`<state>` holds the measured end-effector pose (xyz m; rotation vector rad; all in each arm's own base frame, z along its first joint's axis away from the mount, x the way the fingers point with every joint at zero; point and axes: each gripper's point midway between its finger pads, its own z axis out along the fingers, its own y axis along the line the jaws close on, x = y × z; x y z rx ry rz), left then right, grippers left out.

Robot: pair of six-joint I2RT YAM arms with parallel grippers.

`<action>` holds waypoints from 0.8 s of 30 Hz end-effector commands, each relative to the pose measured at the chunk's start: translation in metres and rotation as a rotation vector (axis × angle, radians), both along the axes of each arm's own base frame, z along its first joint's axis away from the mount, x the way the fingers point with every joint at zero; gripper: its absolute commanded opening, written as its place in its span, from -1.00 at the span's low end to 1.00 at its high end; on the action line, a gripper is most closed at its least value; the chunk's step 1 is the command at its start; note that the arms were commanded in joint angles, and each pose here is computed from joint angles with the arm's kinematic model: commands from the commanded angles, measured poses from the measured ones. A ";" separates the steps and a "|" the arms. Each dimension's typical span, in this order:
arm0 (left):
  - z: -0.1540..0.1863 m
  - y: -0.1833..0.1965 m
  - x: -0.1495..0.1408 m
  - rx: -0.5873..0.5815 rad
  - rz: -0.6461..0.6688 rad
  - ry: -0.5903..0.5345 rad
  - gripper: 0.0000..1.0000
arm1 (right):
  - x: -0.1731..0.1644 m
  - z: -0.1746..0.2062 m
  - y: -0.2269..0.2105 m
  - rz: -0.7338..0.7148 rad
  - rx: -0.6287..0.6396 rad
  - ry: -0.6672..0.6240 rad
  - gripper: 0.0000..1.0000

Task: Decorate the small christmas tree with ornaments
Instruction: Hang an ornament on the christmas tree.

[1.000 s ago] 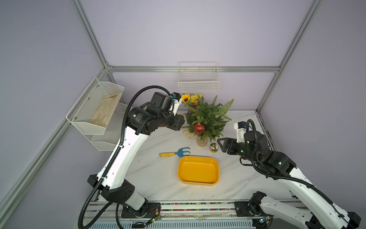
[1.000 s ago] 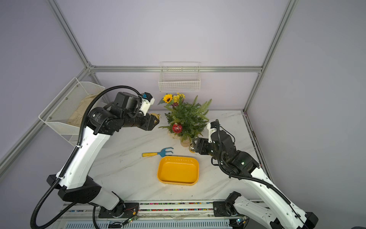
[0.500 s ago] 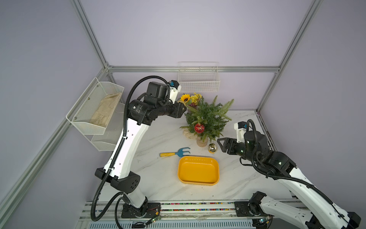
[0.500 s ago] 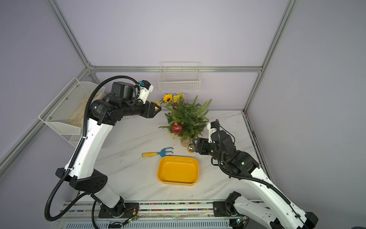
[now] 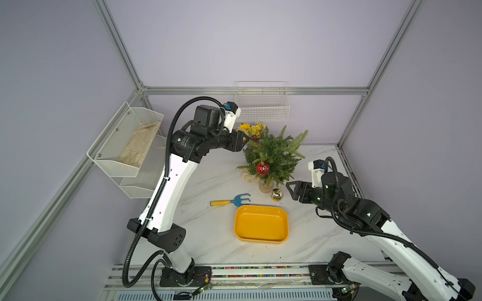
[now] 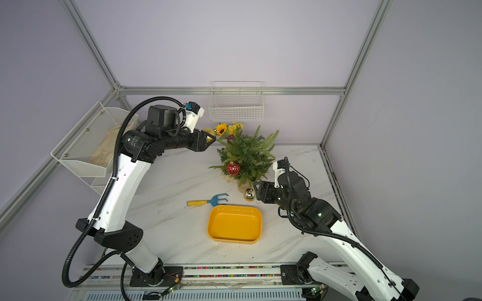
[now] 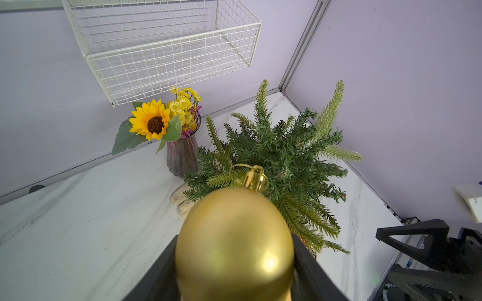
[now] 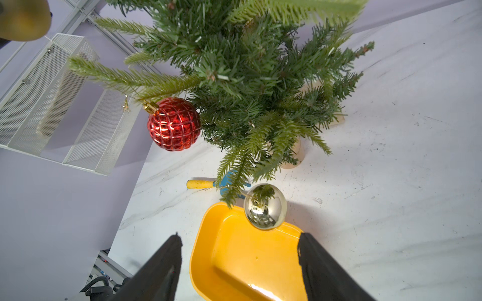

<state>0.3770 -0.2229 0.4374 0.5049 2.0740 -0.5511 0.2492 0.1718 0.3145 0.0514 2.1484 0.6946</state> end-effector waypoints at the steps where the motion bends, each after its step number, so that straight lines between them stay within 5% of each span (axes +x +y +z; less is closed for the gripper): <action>1: 0.030 -0.003 0.001 -0.056 -0.017 -0.077 -0.06 | -0.002 0.002 -0.004 -0.015 0.012 -0.002 0.46; 24: -0.009 0.010 -0.002 0.024 0.030 0.003 -0.08 | -0.003 0.001 -0.004 -0.009 0.018 0.002 0.46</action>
